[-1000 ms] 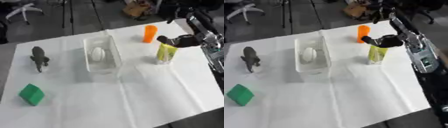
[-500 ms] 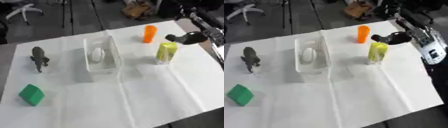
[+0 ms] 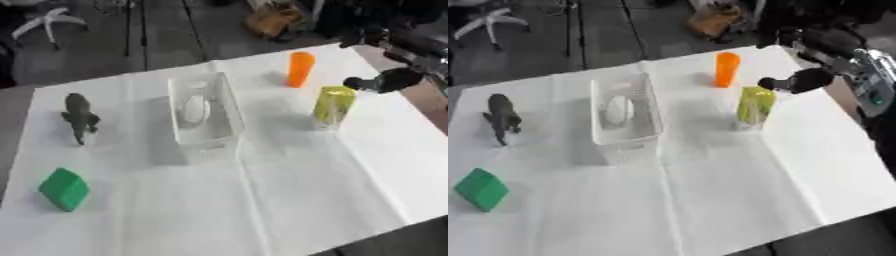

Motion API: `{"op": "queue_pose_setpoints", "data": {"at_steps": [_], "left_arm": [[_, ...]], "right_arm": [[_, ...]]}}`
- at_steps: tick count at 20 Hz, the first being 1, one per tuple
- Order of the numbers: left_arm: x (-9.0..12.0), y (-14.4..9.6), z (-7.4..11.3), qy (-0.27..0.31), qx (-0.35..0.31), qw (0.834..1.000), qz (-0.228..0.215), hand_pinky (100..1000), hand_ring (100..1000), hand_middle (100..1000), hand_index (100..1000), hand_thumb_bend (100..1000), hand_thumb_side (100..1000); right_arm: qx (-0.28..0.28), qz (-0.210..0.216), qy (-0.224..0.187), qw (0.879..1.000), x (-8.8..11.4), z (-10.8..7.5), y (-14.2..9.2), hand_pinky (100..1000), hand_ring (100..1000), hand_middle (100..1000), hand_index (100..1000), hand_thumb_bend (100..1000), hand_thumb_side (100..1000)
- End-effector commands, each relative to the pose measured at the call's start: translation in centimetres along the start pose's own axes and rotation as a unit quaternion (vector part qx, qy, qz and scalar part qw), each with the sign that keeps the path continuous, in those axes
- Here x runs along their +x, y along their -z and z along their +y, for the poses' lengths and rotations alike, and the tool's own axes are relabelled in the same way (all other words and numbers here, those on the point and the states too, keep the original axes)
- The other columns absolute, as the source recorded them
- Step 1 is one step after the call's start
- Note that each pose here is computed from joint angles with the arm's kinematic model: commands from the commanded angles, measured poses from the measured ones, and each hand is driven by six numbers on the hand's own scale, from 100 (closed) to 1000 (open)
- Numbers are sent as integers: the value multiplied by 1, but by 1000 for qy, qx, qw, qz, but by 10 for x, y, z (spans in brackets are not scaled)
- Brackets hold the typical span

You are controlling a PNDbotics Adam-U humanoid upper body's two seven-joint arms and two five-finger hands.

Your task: Pick up objects on the table and place them in the box.

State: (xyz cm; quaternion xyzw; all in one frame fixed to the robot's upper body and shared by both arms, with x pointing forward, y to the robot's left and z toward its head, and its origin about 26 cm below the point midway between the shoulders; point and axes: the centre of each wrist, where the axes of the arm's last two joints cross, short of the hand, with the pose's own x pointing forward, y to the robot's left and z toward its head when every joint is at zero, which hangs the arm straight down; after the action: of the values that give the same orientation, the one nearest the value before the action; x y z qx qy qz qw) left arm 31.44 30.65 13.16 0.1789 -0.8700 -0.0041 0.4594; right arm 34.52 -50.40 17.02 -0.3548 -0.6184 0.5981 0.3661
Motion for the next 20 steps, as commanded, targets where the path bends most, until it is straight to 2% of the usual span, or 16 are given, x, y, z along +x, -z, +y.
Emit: {"op": "queue_pose_setpoints", "data": {"at_steps": [1, 2, 7, 20], "left_arm": [[5, 5, 5, 8, -3, 1000, -12, 616, 677, 634, 748, 328, 978], [5, 5, 5, 8, -3, 1000, -12, 616, 676, 634, 748, 328, 978], [5, 4, 5, 8, -4, 1000, -12, 616, 676, 634, 748, 328, 978], [6, 5, 3, 5, -5, 1000, -13, 617, 676, 633, 748, 327, 979]], "right_arm": [[39, 13, -44, 998, -11, -24, -9, 844, 887, 899, 906, 522, 764], [50, 14, -48, 997, -12, -23, -9, 859, 897, 902, 906, 520, 811], [94, 18, -61, 994, -14, -13, -6, 858, 895, 900, 905, 523, 833], [119, -1, -89, 989, -13, 11, 14, 851, 883, 894, 903, 527, 865]]}}
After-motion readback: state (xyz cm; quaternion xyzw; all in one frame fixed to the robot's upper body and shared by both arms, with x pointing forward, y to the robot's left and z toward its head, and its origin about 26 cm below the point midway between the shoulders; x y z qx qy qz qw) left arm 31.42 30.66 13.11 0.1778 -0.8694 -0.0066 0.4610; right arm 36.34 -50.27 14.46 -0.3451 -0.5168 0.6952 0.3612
